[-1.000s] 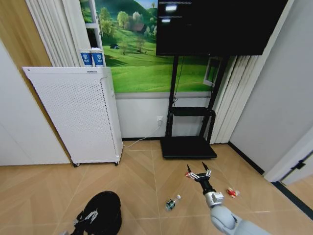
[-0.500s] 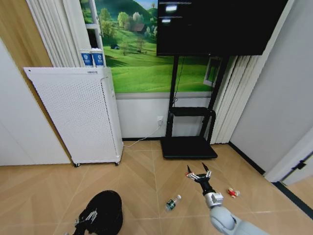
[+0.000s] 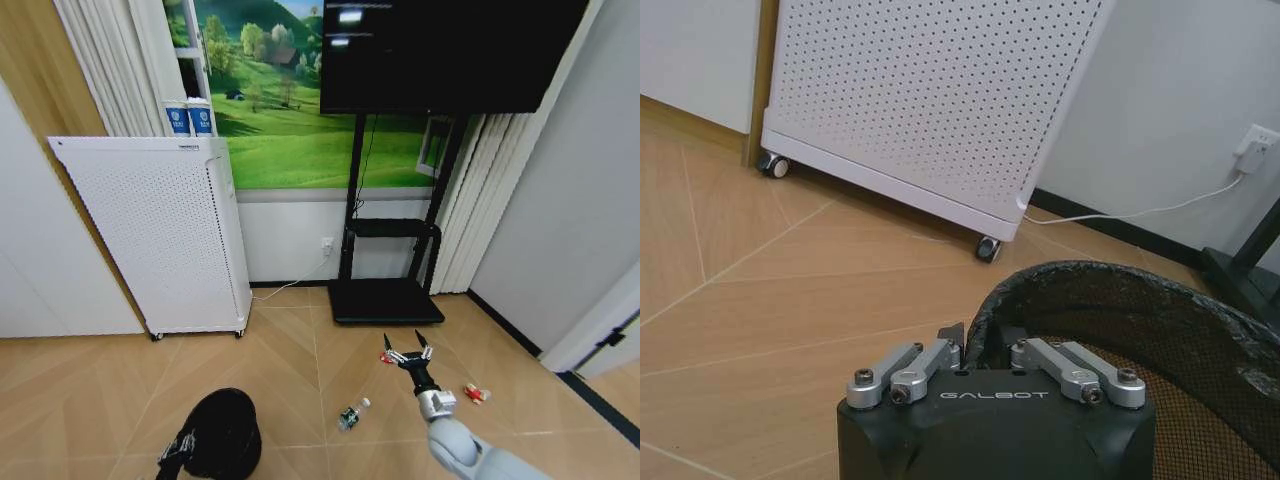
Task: Pick up the trash bin and place the garbage on the floor into it.
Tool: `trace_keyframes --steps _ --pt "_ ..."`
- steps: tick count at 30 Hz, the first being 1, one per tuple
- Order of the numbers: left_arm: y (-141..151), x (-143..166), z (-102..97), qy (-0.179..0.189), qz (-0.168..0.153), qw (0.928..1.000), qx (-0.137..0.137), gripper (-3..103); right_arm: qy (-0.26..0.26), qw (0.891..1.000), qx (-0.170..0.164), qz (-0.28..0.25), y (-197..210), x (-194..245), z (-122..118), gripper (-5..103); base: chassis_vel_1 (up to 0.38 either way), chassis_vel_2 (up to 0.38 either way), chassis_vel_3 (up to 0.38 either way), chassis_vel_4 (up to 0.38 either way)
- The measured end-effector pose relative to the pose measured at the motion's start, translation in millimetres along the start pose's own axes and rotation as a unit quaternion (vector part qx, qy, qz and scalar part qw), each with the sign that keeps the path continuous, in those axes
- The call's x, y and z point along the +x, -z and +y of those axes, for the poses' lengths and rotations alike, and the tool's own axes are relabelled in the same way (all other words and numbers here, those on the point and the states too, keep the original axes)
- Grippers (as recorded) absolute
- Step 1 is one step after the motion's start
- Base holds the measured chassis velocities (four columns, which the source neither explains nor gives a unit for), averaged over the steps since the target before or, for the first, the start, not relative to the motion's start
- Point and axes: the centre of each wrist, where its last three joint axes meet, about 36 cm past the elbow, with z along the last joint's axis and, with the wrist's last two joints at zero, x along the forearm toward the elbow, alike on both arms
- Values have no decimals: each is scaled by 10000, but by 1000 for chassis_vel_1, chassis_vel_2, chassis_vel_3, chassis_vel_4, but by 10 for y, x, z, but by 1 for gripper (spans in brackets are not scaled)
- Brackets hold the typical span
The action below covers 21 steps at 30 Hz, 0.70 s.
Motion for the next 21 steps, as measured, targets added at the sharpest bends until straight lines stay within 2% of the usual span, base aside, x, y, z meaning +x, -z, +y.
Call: trace_keyframes --steps 1,2,9,13,15,16,17,20,21 --pt "-11 3 2 4 -1 10000 12 16 -11 10000 3 -16 6 -10 -9 100 0 0 0 0" --pt "-20 5 3 -13 -12 10000 17 8 -22 10000 0 -23 11 -16 -14 100 0 0 0 0" --pt "-34 6 4 -33 -42 10000 19 8 -23 10000 -2 -28 14 -19 -14 100 0 0 0 0" --pt "13 -30 17 -50 -179 9998 -15 8 -13 10000 -5 -24 6 -3 -1 100 0 0 0 0" --pt "184 -124 25 54 -420 9991 -42 8 -4 10000 1 -34 5 -2 4 100 0 0 0 0" --pt "389 -212 34 128 -637 9979 -37 8 -17 10000 25 -59 14 -21 0 100 0 0 0 0" --pt "389 -212 34 128 -637 9979 -37 8 -17 10000 25 -59 14 -21 0 100 0 0 0 0" --pt "921 -340 55 89 -1046 9944 -85 8 -118 9997 185 -82 49 -120 -27 100 0 0 0 0" --pt "921 -340 55 89 -1046 9944 -85 8 -118 9997 185 -82 49 -120 -27 100 0 0 0 0"
